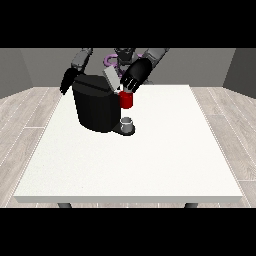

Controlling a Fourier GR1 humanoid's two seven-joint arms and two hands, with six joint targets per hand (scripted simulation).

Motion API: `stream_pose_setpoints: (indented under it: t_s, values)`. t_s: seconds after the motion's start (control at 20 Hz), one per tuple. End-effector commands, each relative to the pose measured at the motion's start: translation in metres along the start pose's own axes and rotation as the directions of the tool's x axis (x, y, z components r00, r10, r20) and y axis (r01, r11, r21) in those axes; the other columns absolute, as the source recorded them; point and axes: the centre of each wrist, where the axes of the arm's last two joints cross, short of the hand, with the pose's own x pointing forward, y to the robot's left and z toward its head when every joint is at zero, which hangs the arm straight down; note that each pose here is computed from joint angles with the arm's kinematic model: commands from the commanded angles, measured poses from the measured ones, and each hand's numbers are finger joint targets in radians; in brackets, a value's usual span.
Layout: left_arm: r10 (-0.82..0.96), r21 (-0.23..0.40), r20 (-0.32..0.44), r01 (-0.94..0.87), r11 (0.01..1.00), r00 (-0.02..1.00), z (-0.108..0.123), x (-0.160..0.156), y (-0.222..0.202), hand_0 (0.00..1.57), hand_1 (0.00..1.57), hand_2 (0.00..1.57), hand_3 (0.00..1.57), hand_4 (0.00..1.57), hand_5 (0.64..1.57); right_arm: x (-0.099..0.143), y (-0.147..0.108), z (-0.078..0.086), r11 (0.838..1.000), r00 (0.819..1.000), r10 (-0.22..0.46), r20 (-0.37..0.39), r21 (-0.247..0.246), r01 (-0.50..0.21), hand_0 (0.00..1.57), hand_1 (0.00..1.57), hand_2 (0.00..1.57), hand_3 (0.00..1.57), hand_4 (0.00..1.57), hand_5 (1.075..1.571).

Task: Insert the coffee pod into the coffee machine and close the lid

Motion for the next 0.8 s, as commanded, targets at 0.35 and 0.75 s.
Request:
stream_pose_setpoints:
  t_s: [0.35, 0.75]
  values:
    - [0.011, 0.013, 0.016, -0.011, 1.0, 1.0, -0.002, 0.01, 0.017, 1.19, 1.19, 1.23, 1.2, 0.44, 1.571, 0.009, -0.009, -0.013, 1.0, 1.0, 0.016, 0.011, -0.023, -0.016, 0.0, 0.0, 0.0, 0.0, 0.19, 1.571]
    - [-0.028, 0.008, 0.043, 0.028, 1.0, 0.999, -0.009, 0.024, 0.001, 1.22, 1.22, 1.26, 1.2, 0.42, 1.571, -0.004, -0.01, -0.012, 0.999, 1.0, -0.008, 0.03, -0.038, 0.009, 0.0, 0.0, 0.0, 0.0, 0.17, 1.571]
